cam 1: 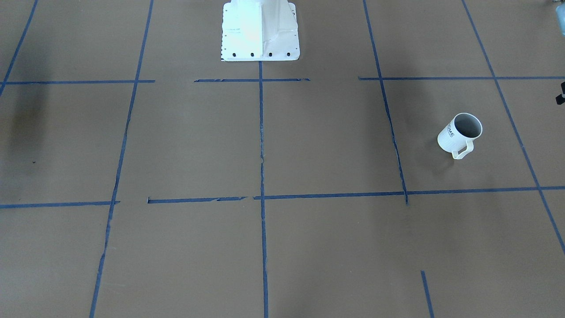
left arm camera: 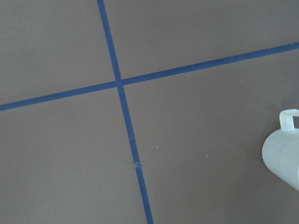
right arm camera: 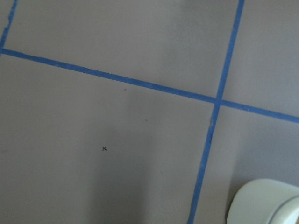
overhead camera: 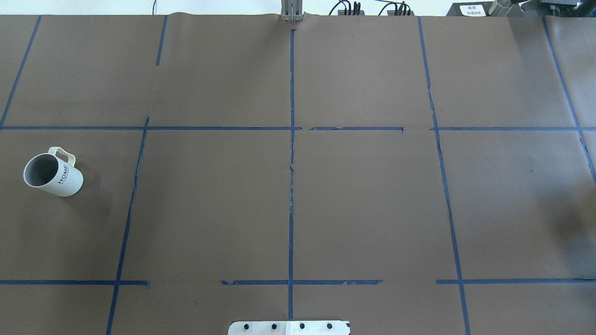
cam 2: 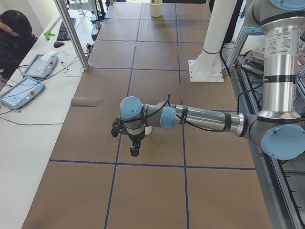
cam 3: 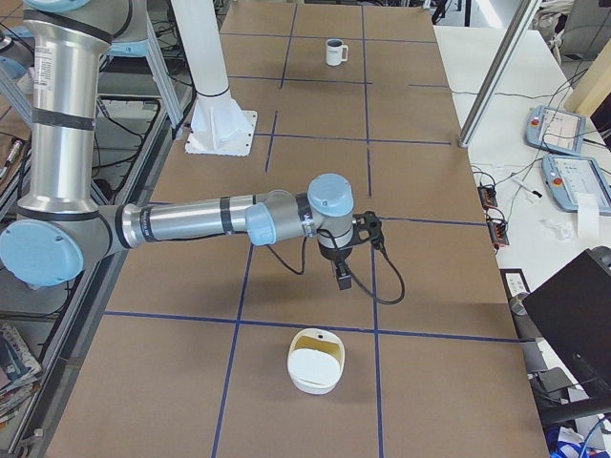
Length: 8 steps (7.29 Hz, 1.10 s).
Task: Left arm hands cup to right arm to dump lemon
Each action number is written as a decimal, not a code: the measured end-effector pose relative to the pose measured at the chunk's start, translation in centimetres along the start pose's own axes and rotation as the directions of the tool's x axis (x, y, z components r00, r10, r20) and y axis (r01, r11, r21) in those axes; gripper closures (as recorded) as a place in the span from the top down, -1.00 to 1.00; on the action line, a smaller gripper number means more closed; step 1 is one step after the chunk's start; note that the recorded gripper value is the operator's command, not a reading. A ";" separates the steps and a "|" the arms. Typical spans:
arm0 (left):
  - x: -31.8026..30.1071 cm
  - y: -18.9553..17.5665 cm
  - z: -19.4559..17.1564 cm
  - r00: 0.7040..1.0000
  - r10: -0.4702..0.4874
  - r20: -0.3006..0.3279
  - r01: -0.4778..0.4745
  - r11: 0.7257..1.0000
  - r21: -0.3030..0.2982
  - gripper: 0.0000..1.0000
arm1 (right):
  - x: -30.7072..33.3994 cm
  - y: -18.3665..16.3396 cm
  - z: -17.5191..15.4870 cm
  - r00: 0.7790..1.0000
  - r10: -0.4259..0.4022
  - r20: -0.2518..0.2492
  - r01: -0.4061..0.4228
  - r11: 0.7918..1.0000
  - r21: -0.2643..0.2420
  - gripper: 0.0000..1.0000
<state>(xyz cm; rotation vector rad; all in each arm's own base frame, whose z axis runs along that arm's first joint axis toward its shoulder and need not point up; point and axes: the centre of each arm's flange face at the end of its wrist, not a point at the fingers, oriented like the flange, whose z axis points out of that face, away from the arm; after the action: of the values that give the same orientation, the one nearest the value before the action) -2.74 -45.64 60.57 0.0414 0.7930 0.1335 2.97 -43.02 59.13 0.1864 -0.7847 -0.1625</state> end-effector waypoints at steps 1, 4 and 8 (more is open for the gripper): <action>-0.7 0.9 -0.6 1.000 -0.016 -0.014 0.016 1.000 0.014 1.00 | 1.3 1.4 1.0 0.999 0.036 -0.002 -0.036 0.999 -0.026 1.00; -0.8 2.2 -1.8 1.000 -0.020 -0.012 0.021 0.999 0.037 1.00 | 2.5 2.3 2.1 0.998 0.068 -0.001 -0.068 0.997 -0.048 1.00; -1.6 2.6 -1.5 0.998 -0.024 0.057 0.023 0.999 0.026 1.00 | 2.5 2.2 1.5 0.998 0.069 0.006 -0.069 0.997 -0.033 1.00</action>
<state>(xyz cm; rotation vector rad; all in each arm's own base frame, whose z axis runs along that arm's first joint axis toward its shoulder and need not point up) -5.22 -43.30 60.85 0.0601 0.7381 0.0996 3.81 -41.58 62.34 0.1277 -0.7945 -0.1110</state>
